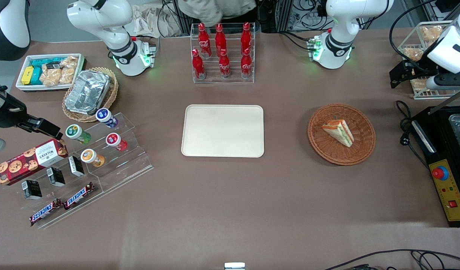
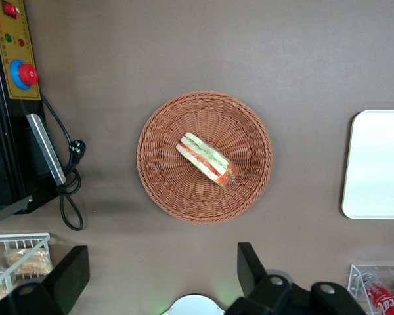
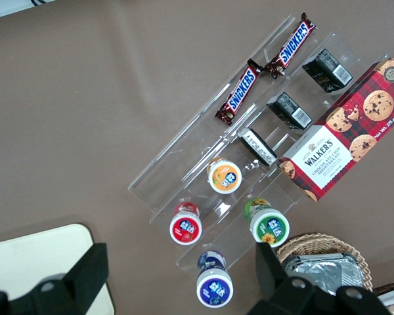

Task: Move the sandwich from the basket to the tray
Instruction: 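Move the left gripper out from its rest pose toward the wicker basket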

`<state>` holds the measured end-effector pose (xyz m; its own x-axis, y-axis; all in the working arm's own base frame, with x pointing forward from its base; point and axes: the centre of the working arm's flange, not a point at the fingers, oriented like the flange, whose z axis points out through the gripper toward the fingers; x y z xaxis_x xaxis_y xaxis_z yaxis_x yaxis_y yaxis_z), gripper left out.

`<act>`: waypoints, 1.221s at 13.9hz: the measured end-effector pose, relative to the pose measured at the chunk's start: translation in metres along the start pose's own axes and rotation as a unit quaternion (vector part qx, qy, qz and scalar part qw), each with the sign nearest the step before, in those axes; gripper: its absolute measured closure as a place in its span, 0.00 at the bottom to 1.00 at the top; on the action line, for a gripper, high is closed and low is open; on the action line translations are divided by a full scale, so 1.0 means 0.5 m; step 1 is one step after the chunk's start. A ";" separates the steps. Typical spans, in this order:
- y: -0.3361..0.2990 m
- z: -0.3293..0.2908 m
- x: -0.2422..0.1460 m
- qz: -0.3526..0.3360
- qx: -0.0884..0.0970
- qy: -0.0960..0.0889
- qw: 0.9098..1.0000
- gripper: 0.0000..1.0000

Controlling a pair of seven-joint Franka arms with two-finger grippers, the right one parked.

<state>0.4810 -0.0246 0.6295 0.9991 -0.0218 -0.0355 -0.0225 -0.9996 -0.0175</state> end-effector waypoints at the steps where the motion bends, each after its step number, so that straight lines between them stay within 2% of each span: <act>1: 0.000 0.000 0.000 -0.002 0.000 0.000 1.000 0.00; 6: 0.001 -0.005 0.000 -0.005 0.000 0.002 1.000 0.00; 11: 0.028 0.001 -0.010 0.006 0.004 -0.017 1.000 0.00; 17: 0.028 0.000 -0.033 0.006 0.006 -0.022 1.000 0.00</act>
<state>0.4643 -0.0385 0.6300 0.9964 -0.0320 -0.0790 -0.0343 -0.9990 -0.0285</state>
